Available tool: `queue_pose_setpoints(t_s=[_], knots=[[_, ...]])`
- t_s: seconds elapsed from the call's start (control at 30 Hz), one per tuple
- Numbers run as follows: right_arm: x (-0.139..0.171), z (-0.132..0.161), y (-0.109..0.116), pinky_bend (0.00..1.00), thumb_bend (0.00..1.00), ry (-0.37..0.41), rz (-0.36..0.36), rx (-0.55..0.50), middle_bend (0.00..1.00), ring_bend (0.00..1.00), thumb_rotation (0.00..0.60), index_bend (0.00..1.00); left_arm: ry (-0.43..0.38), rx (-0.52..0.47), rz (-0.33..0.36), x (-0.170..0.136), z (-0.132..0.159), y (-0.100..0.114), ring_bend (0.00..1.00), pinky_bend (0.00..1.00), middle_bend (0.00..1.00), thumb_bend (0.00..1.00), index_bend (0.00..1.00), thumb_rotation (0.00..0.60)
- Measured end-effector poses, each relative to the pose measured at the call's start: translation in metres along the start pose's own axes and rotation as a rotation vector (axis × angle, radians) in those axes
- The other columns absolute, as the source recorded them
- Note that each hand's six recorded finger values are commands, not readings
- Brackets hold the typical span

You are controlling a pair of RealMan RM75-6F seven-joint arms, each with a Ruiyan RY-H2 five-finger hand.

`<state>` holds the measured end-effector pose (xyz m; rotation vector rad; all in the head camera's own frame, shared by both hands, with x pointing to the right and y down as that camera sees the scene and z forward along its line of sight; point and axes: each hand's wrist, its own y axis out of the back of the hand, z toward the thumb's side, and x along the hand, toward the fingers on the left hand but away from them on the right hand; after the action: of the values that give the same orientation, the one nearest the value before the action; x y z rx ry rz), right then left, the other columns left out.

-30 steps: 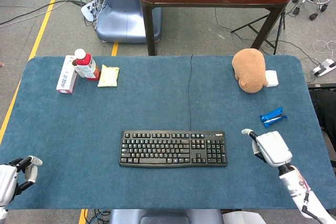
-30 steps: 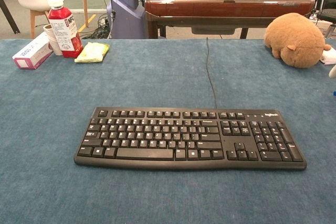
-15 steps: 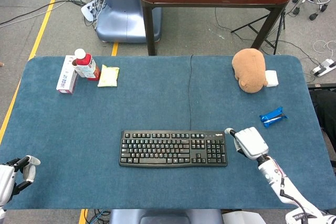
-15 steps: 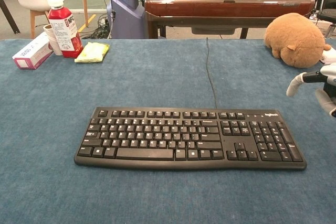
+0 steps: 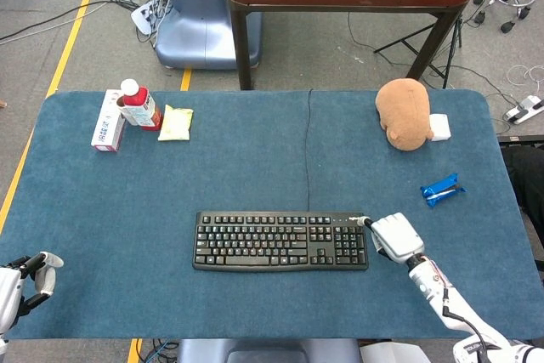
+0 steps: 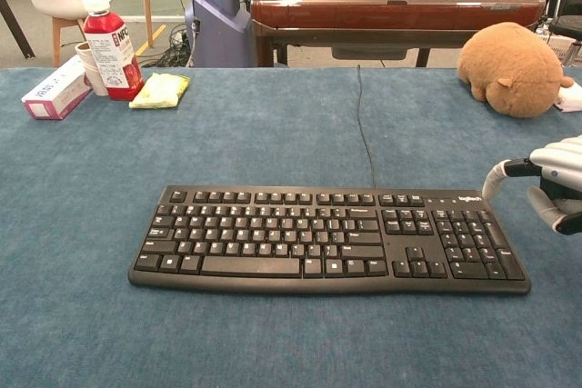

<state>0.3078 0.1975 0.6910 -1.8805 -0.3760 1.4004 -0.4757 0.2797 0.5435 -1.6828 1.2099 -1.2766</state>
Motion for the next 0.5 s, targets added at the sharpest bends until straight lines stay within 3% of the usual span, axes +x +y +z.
queue_pose_setpoints(t_s=[0.5], knots=[[-0.003, 0.0, -0.012, 1.0, 1.0, 0.0, 0.032, 0.001, 1.0, 0.97, 0.6, 0.31, 0.003, -0.002, 0.006, -0.001, 0.0, 0.002, 0.65, 0.86, 0.81, 0.49, 0.53, 0.6]])
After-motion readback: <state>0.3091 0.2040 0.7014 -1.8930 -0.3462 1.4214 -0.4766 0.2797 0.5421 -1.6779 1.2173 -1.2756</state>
